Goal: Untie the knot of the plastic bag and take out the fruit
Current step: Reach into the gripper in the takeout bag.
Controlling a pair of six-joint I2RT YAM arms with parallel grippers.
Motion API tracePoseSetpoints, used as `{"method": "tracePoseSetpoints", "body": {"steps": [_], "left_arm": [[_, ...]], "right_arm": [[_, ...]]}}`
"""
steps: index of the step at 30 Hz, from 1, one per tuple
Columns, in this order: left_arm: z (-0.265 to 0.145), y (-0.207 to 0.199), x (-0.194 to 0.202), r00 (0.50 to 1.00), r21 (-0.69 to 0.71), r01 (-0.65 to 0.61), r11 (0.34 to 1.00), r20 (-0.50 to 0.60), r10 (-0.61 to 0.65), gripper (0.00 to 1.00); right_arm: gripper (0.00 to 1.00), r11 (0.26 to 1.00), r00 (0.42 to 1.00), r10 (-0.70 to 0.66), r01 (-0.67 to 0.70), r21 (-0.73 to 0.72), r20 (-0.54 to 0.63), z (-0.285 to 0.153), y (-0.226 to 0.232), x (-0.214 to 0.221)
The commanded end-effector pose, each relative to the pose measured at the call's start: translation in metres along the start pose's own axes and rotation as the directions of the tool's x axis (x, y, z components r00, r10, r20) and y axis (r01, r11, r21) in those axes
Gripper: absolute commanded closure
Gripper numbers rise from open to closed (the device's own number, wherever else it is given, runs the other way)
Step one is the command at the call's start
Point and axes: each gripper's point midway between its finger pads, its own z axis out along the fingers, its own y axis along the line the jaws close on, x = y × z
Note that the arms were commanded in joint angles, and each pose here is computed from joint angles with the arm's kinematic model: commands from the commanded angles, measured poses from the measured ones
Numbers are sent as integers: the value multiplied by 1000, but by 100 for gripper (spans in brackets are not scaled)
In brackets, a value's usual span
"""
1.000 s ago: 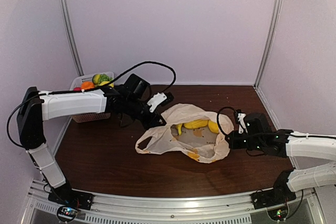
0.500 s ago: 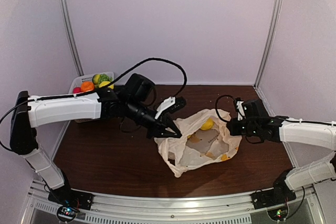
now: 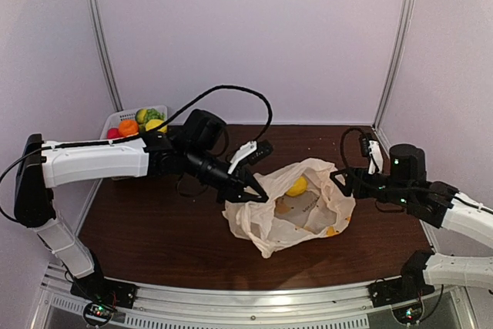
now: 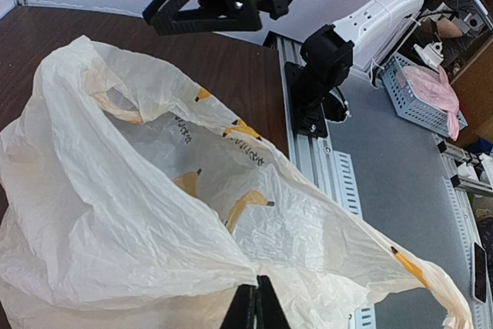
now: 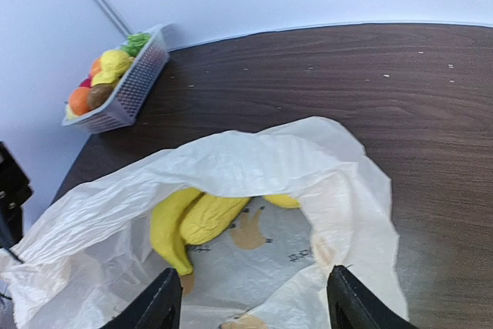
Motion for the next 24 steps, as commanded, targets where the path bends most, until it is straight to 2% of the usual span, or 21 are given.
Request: {"method": "tracePoseSetpoints", "body": {"steps": [1, 4, 13, 18, 24], "left_arm": [[-4, -4, -11, 999, 15, -23, 1000, 47, 23, 100], [-3, -5, -10, 999, 22, -25, 999, 46, 24, 100], [-1, -1, -6, 999, 4, -20, 1000, 35, 20, 100], [0, -1, -5, 999, 13, -16, 1000, 35, 16, 100], [-2, -3, -7, 999, 18, -20, 1000, 43, 19, 100]], "right_arm": [[35, 968, 999, 43, -45, -246, -15, -10, 46, 14], [36, 954, 999, 34, -39, -298, -22, -2, 60, 24], [44, 968, 996, 69, -80, -237, -52, 50, 69, 51], [43, 959, 995, 56, -75, -272, -79, 76, 92, 66], [33, 958, 989, 1, -43, -282, -147, 111, 109, 88]]}}
